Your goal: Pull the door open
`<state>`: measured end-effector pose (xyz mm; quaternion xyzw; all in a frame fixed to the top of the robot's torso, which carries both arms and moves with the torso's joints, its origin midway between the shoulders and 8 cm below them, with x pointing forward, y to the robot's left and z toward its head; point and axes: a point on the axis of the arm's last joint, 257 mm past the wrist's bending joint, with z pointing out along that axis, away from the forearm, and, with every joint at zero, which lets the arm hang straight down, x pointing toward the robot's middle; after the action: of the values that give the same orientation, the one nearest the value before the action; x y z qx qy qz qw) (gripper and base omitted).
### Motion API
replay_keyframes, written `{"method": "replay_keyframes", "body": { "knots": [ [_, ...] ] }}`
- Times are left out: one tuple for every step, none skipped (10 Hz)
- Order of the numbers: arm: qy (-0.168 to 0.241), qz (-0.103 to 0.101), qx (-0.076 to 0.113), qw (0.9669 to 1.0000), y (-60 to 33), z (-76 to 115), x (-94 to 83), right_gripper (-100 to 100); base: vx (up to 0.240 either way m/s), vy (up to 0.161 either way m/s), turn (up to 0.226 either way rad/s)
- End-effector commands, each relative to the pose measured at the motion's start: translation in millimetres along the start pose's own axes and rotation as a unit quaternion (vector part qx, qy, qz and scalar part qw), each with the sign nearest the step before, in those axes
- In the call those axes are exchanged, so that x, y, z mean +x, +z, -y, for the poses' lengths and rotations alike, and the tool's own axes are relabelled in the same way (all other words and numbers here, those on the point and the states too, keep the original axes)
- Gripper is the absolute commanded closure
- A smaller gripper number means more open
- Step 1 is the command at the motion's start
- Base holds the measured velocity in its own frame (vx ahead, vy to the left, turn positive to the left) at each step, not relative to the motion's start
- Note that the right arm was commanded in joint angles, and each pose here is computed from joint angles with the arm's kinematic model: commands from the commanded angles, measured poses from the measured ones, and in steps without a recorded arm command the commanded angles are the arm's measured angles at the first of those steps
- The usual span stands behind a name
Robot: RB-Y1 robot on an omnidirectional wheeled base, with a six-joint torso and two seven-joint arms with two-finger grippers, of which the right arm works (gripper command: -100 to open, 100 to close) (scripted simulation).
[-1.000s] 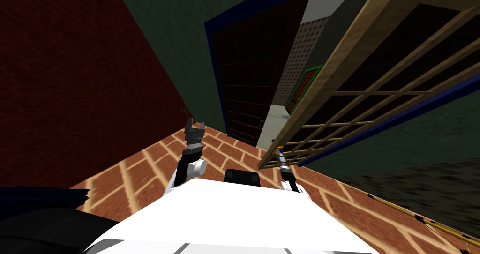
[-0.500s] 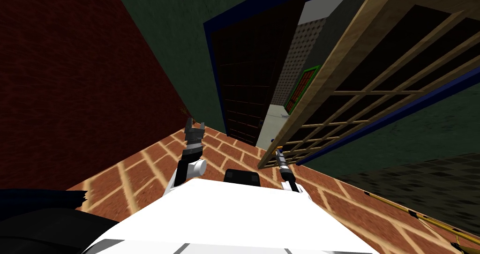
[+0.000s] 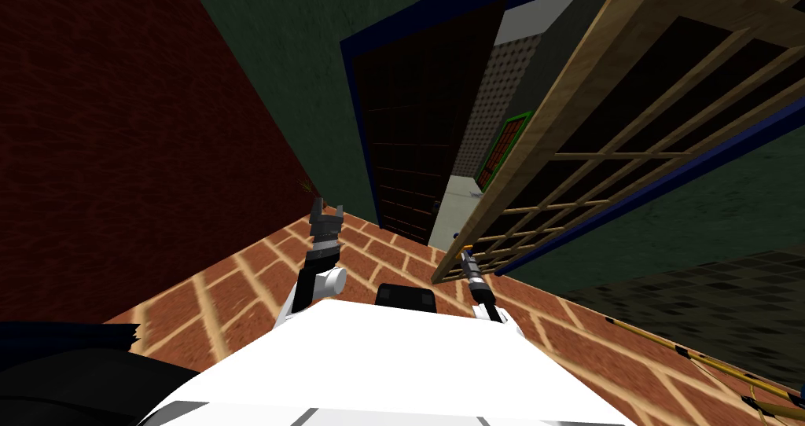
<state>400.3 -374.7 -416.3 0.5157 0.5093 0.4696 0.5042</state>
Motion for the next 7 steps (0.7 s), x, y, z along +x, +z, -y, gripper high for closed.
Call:
{"method": "replay_keyframes", "body": {
  "knots": [
    [0.016, 0.002, -0.002, 0.9999, 0.8, -2.9, -11.1, 100, -0.020, -0.004, -0.032],
    [0.024, 0.002, -0.002, 0.9997, 0.8, -2.9, -11.1, 100, -0.018, -0.012, -0.012],
    [0.039, -0.005, -0.003, 0.9992, 1.3, -3.8, -7.7, 100, -0.022, -0.017, -0.034],
    [0.041, -0.005, -0.003, 0.9991, 1.3, -3.8, -7.7, 100, -0.008, -0.012, -0.017],
    [0.055, -0.013, -0.005, 0.9984, 1.7, -4.8, -4.3, 100, -0.012, -0.004, -0.028],
    [0.058, -0.013, -0.005, 0.9982, 1.7, -4.8, -4.3, 100, -0.017, -0.006, 0.001],
    [0.075, -0.020, -0.006, 0.9970, 2.0, -5.7, -0.8, 100, -0.018, -0.012, -0.024]
  ]
}}
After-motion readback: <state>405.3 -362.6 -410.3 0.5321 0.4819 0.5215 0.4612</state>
